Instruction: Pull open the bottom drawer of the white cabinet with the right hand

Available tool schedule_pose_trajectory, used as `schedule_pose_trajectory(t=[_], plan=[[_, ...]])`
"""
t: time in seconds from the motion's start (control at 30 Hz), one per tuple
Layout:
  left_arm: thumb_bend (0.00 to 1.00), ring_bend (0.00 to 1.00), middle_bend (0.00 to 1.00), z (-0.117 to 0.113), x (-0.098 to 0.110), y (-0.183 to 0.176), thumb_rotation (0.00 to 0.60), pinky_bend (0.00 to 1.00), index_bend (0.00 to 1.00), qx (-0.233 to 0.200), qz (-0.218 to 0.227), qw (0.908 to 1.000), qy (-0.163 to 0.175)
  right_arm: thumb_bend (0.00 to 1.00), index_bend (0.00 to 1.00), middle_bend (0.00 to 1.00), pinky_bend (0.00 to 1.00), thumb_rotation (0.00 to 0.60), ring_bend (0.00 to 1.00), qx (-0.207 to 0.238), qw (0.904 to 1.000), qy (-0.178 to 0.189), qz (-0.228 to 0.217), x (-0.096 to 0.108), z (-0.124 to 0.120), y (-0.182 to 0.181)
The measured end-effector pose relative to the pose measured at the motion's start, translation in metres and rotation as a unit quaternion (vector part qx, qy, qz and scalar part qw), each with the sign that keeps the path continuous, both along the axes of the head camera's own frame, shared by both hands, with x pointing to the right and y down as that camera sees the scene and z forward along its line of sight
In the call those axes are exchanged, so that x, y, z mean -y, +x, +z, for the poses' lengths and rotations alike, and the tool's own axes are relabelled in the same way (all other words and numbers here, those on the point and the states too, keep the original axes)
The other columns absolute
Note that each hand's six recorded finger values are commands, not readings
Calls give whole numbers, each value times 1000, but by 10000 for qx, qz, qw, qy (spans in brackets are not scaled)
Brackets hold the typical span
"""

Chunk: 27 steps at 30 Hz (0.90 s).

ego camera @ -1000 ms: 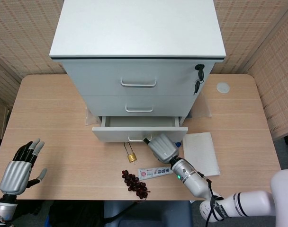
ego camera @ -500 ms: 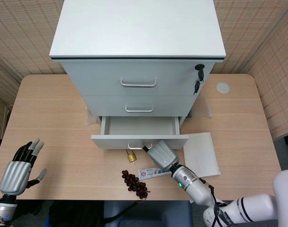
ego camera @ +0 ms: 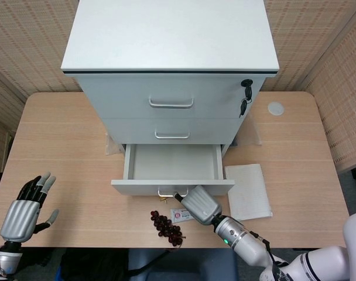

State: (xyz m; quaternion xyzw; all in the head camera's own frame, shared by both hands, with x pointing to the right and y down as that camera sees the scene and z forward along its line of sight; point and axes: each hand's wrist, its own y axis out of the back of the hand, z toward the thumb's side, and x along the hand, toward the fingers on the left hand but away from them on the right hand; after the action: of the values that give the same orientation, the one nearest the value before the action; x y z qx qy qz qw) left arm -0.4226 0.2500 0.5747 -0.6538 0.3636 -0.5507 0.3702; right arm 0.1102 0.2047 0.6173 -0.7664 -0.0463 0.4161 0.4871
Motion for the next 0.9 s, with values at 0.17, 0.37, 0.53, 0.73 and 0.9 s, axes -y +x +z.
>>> schedule_pose_trajectory(t=[0.17, 0.37, 0.53, 0.73, 0.9], plan=[[326, 0, 0, -1, 0, 1, 600, 104, 25, 4, 7, 10000, 9, 334, 178, 930, 935, 600, 964, 83, 9999, -23, -59, -7, -8, 2], [326, 0, 0, -3, 0, 1, 600, 104, 25, 2, 4, 10000, 34, 334, 179, 920, 935, 600, 965, 305, 9995, 91, -32, -6, -18, 2], [326, 0, 0, -5, 2, 1, 600, 104, 25, 12, 11, 10000, 59, 334, 179, 903, 935, 600, 955, 733, 9967, 332, 87, -3, -37, 5], [326, 0, 0, -5, 3, 0, 600, 104, 25, 4, 9, 10000, 69, 334, 195, 867, 933, 600, 907, 1331, 9852, 918, 565, 13, -73, 30], [326, 0, 0, -4, 6, 0, 600, 104, 25, 9, 4, 10000, 84, 334, 225, 806, 920, 600, 839, 1330, 9708, 1469, 1356, 31, -94, 84]])
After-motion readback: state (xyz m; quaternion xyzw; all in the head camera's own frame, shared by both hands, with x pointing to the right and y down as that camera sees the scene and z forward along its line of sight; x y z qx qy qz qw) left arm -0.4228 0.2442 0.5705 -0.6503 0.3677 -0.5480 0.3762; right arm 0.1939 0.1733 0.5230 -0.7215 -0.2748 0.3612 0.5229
